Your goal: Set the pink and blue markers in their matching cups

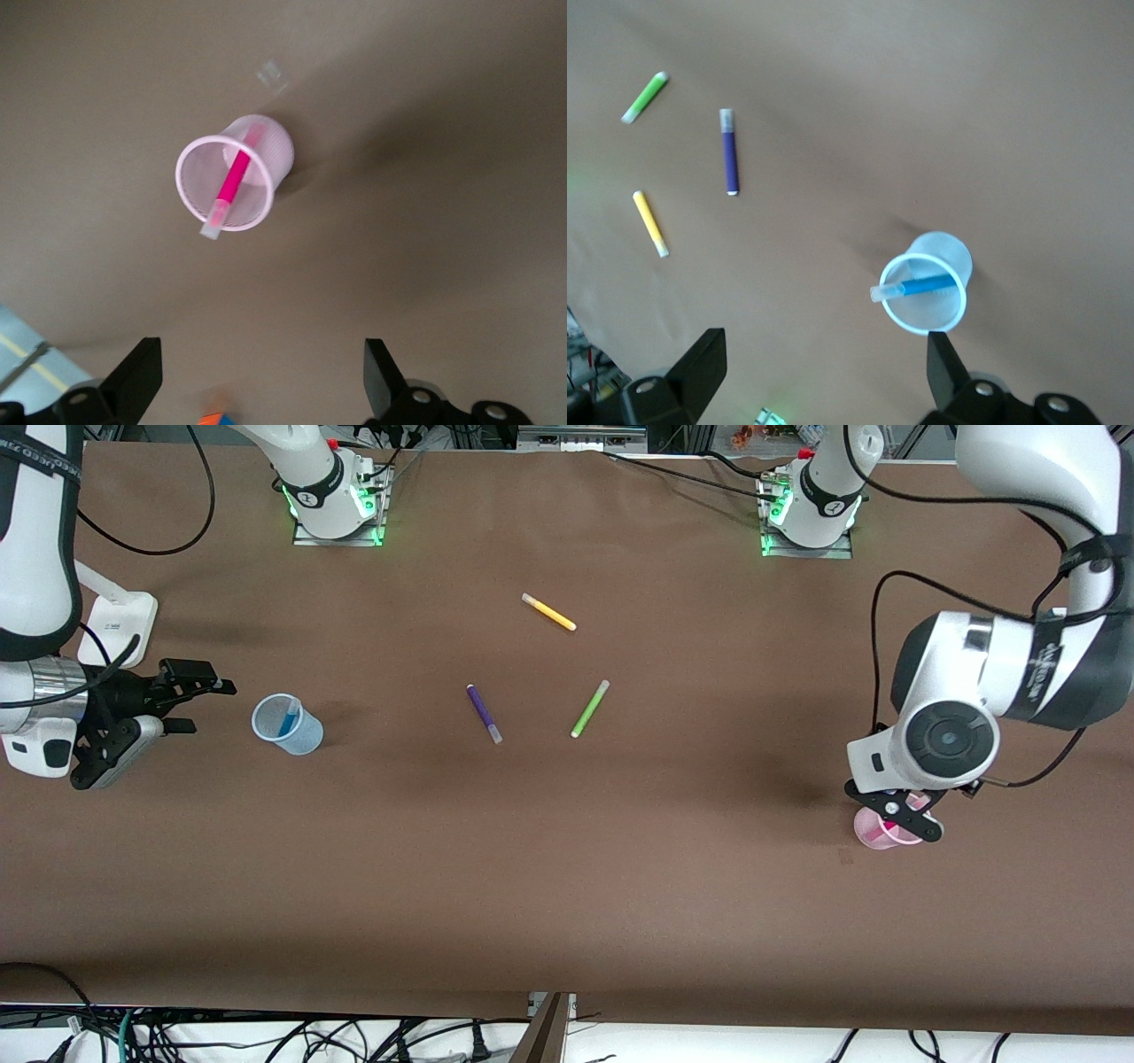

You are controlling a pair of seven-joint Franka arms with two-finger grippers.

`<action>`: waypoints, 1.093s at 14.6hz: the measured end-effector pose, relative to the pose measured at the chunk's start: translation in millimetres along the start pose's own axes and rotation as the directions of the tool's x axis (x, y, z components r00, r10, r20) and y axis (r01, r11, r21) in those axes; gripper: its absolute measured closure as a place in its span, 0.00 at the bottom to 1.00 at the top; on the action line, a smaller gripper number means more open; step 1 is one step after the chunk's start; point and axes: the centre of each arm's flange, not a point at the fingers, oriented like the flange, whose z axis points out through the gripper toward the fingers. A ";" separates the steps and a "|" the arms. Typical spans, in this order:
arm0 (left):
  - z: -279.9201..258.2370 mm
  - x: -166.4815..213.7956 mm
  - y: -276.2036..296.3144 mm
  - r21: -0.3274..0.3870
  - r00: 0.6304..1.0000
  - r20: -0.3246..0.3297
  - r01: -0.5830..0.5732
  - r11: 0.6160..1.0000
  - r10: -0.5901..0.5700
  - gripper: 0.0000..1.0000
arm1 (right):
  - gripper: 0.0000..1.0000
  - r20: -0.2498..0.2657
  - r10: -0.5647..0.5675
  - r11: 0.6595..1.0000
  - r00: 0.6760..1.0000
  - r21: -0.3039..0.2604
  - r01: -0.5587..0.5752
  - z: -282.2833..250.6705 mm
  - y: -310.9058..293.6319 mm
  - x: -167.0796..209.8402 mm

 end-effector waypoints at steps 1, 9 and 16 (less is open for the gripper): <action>-14.8 -3.9 2.1 -0.045 0.999 -0.037 0.034 0.998 -0.035 0.00 | 0.00 0.014 0.048 0.999 0.999 -0.024 -0.048 -1.8 -5.9 0.8; -123.6 -72.4 -28.3 -0.217 0.947 -0.199 0.208 0.954 -0.252 0.00 | 0.00 -0.011 0.356 0.901 0.934 -0.262 -0.347 -44.5 -99.6 -24.6; -124.6 -140.6 -32.8 -0.287 0.851 -0.278 0.369 0.884 -0.446 0.00 | 0.00 -0.140 0.380 0.848 0.914 -0.342 -0.405 -112.4 -104.5 -94.4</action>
